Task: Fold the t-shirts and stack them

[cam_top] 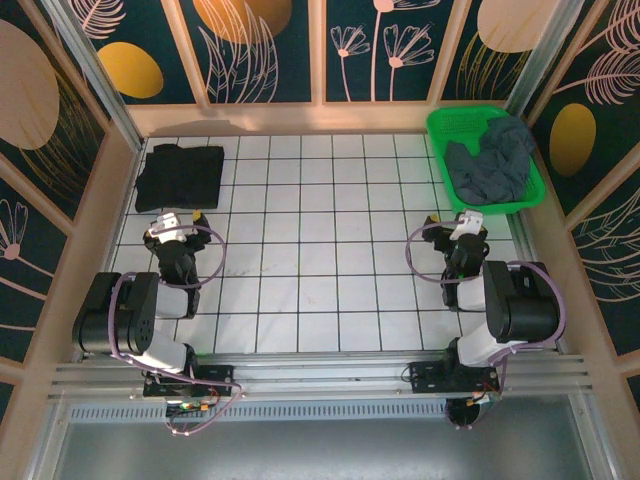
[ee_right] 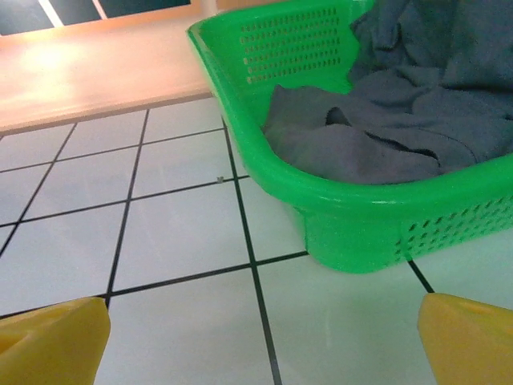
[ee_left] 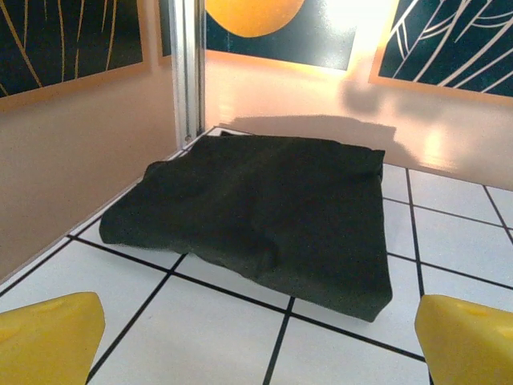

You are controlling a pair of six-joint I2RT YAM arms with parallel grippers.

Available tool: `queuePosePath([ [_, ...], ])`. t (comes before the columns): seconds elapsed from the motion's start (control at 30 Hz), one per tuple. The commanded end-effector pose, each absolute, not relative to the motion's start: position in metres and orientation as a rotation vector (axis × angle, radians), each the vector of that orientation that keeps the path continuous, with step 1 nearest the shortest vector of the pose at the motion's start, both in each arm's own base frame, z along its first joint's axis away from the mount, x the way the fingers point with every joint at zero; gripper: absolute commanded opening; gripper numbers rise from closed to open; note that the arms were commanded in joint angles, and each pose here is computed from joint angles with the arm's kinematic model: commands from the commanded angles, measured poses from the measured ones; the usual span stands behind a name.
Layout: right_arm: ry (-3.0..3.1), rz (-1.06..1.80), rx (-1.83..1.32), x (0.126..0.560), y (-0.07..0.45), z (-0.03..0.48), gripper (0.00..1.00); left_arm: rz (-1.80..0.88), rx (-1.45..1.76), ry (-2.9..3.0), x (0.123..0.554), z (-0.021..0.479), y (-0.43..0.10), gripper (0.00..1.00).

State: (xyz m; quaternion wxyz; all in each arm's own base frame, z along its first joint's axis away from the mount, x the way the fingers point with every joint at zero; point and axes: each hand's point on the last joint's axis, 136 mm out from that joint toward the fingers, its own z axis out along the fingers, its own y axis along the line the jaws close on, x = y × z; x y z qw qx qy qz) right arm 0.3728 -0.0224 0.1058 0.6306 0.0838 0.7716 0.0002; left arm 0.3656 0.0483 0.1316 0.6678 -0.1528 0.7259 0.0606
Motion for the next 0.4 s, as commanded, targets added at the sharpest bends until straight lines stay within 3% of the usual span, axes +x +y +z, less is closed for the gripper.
queuePosePath([
  [0.0,1.701,0.03,0.166,0.3756,-0.0184,0.1223,0.99,0.13,-0.316,1.617,0.3666,0.1375,0.0443,0.99],
  [0.37,1.711,0.046,0.136,0.3775,-0.0138,0.1215,0.99,0.131,-0.316,1.617,0.3665,0.1376,0.0444,0.99],
])
